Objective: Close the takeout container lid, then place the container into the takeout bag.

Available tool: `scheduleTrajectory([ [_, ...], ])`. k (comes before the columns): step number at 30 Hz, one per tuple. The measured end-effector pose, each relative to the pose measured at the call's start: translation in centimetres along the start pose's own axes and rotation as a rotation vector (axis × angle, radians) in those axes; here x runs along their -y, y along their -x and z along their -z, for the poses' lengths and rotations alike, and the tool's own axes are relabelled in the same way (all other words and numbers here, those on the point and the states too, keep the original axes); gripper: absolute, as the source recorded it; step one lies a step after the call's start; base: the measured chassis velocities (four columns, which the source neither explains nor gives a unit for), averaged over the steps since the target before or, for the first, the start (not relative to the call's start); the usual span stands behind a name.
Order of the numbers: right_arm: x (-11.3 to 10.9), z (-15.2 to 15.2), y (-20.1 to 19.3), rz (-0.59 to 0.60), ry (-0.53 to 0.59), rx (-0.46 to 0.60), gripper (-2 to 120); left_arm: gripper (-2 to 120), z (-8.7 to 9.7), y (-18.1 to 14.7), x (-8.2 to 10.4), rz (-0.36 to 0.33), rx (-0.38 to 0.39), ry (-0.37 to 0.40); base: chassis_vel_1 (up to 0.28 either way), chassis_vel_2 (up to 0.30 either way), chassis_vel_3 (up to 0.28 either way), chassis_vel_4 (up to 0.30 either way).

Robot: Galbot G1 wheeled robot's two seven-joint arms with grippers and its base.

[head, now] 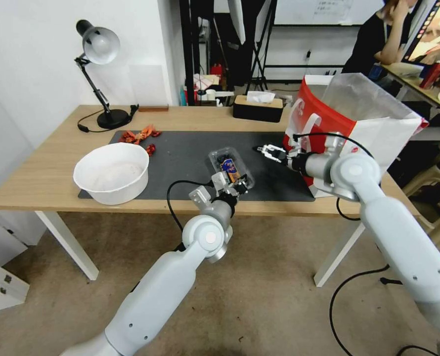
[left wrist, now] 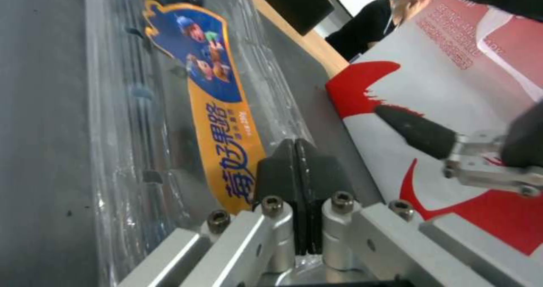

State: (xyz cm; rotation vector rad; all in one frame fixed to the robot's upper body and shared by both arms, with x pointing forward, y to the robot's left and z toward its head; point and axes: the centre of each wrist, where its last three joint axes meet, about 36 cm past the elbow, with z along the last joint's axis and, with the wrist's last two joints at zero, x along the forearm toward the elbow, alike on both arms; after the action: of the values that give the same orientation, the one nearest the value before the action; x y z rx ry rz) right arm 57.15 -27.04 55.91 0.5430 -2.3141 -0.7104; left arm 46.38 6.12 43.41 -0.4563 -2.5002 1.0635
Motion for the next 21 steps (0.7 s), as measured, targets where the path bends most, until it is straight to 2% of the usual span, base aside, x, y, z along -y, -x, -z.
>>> scheduleTrajectory([
  [7,-1.5,-0.3,2.8,0.030,-0.014,-0.058,100,0,0.3,0.0,-0.2,0.003,0.007,-0.006,0.000,0.000,0.000,0.000],
  [13,-3.3,-0.7,5.0,0.004,-0.013,-0.103,100,0,0.4,0.0,-0.2,0.004,0.011,-0.007,0.000,0.000,0.000,0.000],
  [21,-3.6,-1.4,5.5,-0.028,-0.050,-0.103,100,0,0.4,0.0,-0.3,0.004,0.014,-0.009,0.000,0.000,0.000,0.000],
])
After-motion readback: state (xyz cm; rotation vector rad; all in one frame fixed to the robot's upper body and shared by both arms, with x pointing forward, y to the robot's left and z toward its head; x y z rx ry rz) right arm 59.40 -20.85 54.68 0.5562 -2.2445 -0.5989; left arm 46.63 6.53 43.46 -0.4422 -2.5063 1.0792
